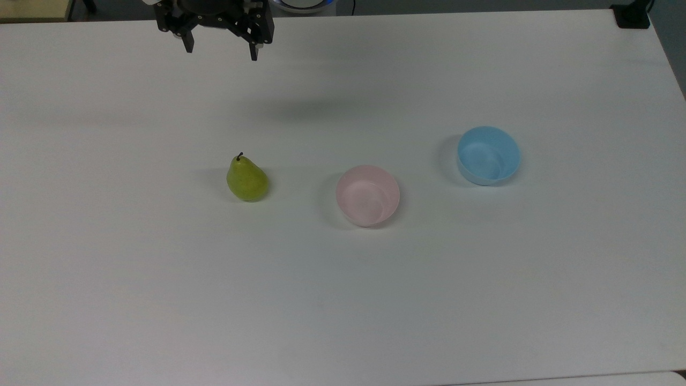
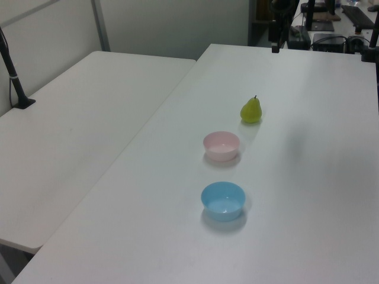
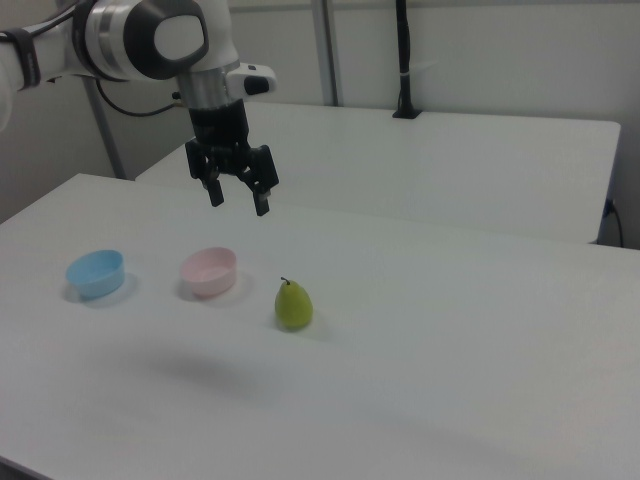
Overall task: Place the pear in the bowl
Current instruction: 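Move the open gripper toward the yellow-green pear, then lower the gripper over the pear and close it on the pear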
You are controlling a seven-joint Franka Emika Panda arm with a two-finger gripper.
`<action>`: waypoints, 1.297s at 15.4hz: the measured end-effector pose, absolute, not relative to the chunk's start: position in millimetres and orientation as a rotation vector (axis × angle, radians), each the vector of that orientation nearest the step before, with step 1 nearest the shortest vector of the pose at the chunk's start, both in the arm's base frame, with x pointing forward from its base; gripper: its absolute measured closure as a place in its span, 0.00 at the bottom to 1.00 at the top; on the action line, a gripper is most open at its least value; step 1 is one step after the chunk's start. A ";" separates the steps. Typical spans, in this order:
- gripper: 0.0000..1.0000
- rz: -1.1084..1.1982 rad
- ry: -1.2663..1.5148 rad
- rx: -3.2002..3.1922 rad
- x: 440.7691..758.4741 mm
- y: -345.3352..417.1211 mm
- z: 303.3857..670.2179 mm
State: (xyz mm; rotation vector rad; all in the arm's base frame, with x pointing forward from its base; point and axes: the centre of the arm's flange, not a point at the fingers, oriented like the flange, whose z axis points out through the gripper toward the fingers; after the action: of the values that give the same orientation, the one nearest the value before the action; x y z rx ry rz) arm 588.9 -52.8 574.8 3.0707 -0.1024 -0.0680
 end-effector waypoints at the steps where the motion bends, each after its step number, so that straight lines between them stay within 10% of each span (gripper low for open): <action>1: 0.00 -0.077 -0.110 3.069 589.9 -57.1 571.5; 20: 0.00 -0.192 0.178 2.965 690.6 -27.2 331.3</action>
State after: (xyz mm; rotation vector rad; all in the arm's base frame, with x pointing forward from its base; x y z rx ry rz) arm 690.6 -27.2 331.3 2.9649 0.1784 -0.1924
